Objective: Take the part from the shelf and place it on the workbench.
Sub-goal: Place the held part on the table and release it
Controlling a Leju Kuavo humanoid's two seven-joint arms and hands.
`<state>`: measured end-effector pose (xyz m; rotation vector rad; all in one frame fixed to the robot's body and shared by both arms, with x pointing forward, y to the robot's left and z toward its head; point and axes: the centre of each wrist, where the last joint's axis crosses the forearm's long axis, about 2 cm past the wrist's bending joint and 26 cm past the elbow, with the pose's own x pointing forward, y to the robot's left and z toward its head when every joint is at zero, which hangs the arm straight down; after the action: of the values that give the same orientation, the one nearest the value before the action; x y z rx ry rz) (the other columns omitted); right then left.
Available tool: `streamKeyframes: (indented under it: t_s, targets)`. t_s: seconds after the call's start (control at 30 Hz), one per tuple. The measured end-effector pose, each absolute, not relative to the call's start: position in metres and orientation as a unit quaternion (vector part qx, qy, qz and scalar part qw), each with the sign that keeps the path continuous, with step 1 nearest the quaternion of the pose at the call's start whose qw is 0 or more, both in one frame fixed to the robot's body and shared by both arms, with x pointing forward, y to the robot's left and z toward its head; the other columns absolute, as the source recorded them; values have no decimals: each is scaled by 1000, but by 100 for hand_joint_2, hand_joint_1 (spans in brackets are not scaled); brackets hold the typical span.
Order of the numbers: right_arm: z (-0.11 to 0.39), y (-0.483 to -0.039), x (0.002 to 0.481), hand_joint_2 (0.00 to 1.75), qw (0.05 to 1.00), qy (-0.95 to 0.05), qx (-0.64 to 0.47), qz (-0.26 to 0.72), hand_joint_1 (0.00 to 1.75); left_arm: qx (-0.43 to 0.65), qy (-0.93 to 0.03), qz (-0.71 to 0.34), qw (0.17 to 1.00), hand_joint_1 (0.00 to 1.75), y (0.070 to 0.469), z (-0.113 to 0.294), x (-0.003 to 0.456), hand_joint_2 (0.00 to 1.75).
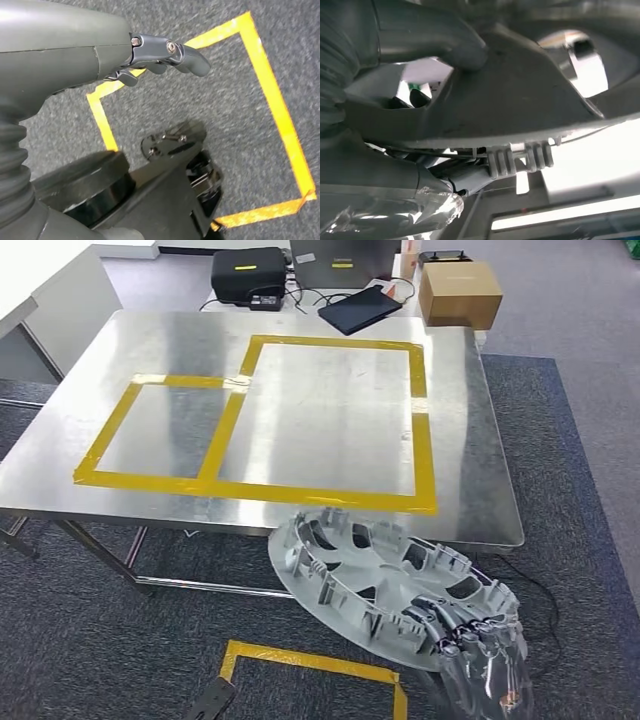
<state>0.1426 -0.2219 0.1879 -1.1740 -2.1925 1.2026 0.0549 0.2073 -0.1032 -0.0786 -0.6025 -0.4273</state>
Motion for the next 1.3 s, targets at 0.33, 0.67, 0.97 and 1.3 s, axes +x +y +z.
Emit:
streamKeyframes:
  t_s: [0.33, 0.67, 0.97, 1.3]
  targets:
    - [204, -216, 161, 175, 212, -795, -457, 338, 175, -41, -288, -208, 934, 0, 207, -104, 48, 175]
    - [206, -216, 164, 175, 216, -793, -463, 331, 175, -43, -290, -208, 933, 0, 205, -104, 50, 175]
    - [204, -216, 163, 175, 229, -802, -445, 327, 175, -46, -289, -208, 933, 0, 205, -104, 49, 175]
    - [195, -228, 151, 175, 232, -815, -436, 302, 175, -53, -285, -208, 934, 0, 203, -104, 44, 175]
